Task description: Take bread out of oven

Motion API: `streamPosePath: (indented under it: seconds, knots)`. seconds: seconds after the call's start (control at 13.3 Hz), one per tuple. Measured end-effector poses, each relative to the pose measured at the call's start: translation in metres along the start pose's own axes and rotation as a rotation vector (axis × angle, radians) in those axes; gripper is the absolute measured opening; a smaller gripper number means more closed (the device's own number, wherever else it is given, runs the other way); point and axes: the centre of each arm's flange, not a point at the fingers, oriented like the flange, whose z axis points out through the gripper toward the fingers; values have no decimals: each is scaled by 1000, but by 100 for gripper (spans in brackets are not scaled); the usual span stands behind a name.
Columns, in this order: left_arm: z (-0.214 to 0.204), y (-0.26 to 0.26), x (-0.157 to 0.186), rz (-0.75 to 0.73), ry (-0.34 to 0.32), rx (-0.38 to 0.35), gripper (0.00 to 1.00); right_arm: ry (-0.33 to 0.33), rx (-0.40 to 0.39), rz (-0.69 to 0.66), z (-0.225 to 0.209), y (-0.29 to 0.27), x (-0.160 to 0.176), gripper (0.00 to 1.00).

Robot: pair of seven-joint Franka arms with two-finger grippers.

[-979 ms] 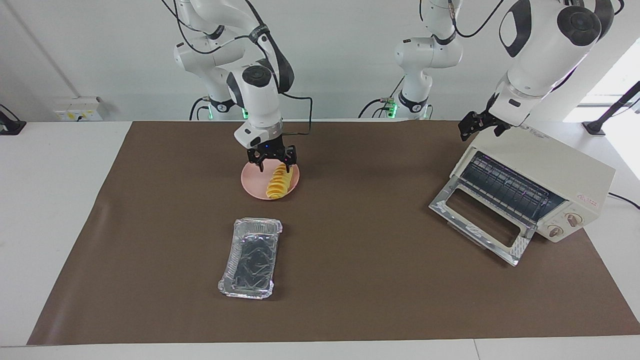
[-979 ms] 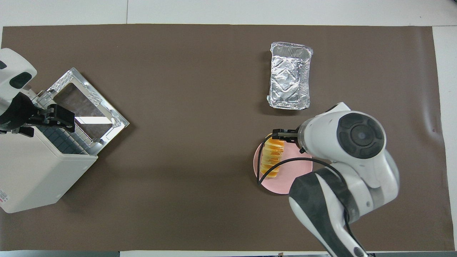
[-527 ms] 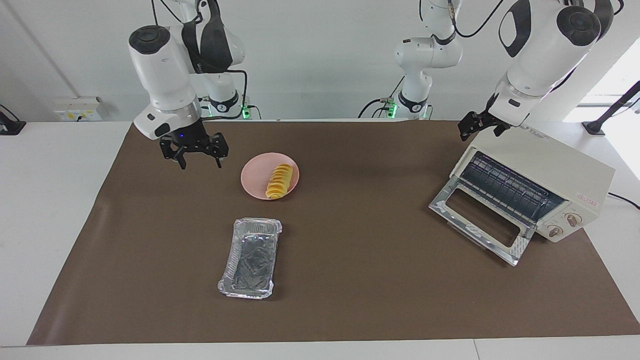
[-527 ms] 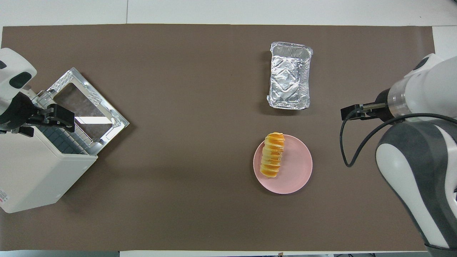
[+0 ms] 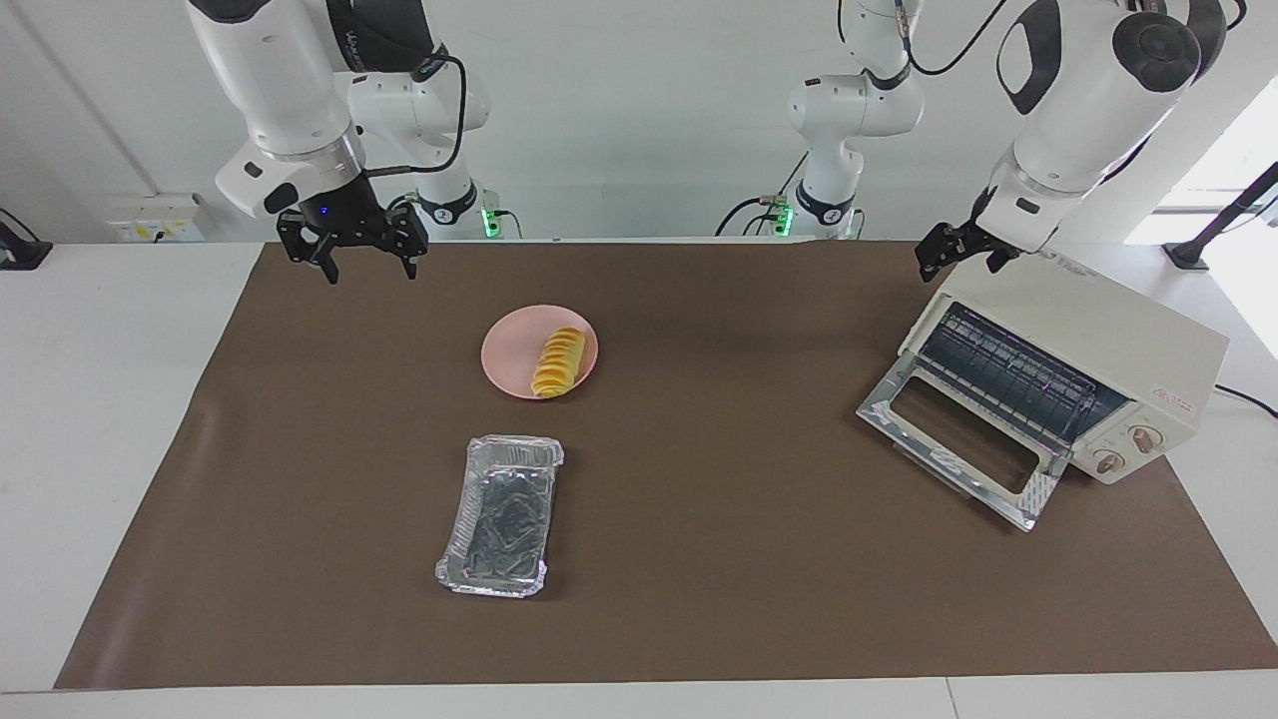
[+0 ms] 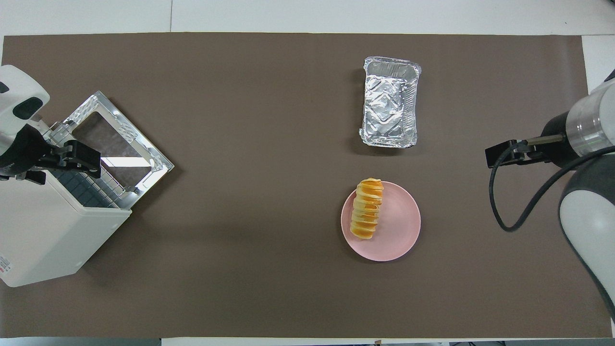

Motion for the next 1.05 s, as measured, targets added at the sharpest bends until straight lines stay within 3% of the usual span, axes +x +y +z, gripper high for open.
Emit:
streamPosePath:
  seconds: [0.3, 0.53, 1.05]
  knots:
    - [0, 0, 0, 0, 0, 0, 100, -38, 5, 31, -6, 17, -5, 100]
    - [0, 0, 0, 0, 0, 0, 100, -40, 47, 43, -7, 27, -4, 100]
    - [0, 0, 0, 0, 0, 0, 100, -37, 50, 45, -9, 27, -4, 100]
